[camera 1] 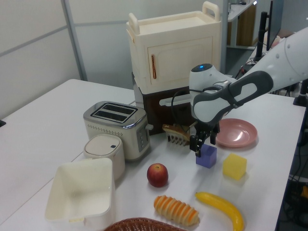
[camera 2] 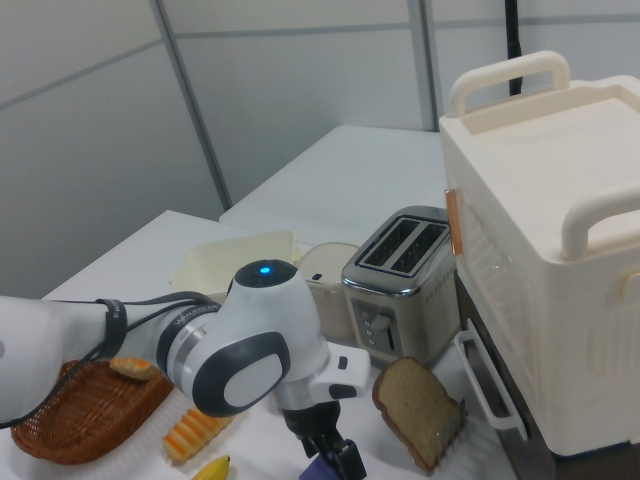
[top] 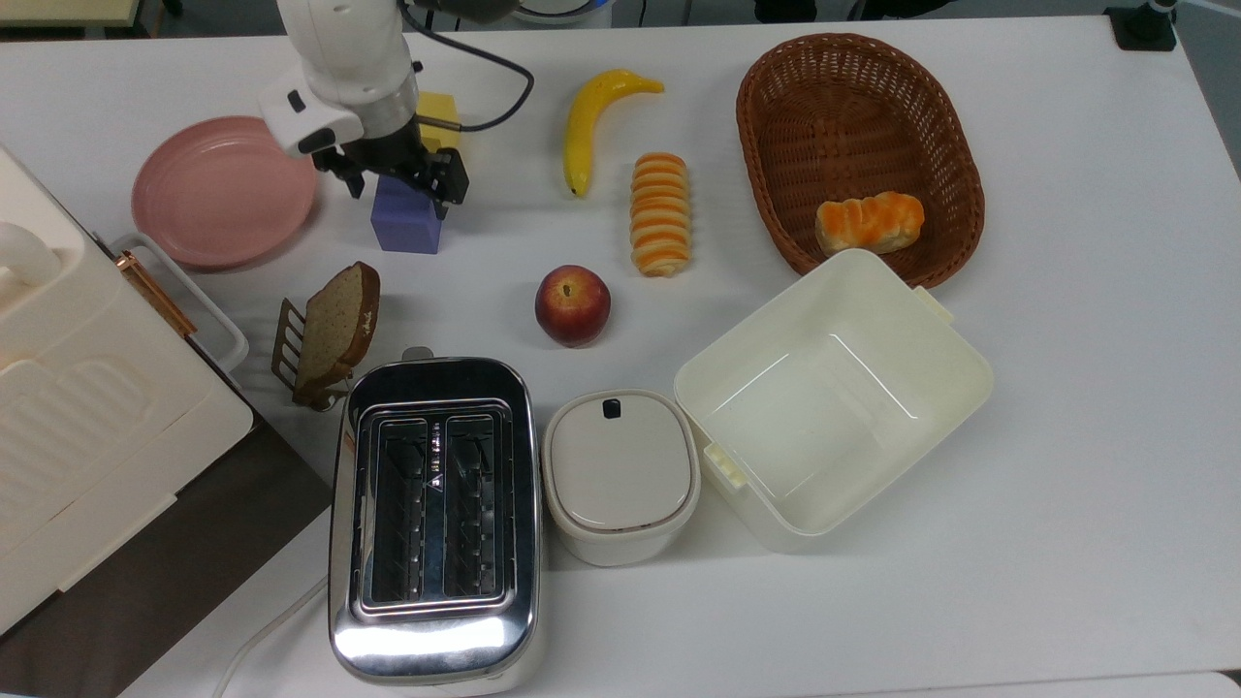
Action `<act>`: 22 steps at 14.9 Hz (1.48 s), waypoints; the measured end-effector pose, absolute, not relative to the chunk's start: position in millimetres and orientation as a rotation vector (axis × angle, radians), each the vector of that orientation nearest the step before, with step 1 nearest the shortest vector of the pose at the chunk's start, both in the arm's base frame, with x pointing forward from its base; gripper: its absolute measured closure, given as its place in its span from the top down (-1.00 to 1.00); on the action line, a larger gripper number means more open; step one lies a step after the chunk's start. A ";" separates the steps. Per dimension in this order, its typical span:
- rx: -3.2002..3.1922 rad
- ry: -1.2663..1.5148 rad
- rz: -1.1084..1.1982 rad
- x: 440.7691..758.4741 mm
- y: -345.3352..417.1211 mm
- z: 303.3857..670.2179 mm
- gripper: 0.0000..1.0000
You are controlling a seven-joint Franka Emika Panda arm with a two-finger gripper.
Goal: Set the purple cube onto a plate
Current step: 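Close the gripper on the purple cube, then lift the purple cube and carry it over the pink plate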
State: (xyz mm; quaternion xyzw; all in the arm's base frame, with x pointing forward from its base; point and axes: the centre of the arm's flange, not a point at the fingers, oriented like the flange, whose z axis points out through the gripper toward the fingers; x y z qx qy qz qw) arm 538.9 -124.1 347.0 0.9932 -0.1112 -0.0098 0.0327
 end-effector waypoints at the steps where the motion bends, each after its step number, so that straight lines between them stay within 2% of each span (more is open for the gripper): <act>1: 3.055 -0.339 -0.016 541.3 -124.4 342.4 1.00; 5: 3.054 -0.337 0.008 543.9 -124.4 340.4 0.99; 6: 3.052 -0.334 0.008 544.0 -124.4 340.4 0.94; 8: 3.049 -0.328 0.008 544.1 -124.5 340.5 0.26; 9: 3.046 -0.321 0.011 544.5 -124.2 341.5 0.15; 15: 3.036 -0.341 0.021 542.3 -134.2 346.0 0.15; 19: 3.013 -0.458 0.142 527.0 -173.2 398.0 0.15; 22: 3.002 -0.506 0.184 517.5 -187.7 419.3 0.15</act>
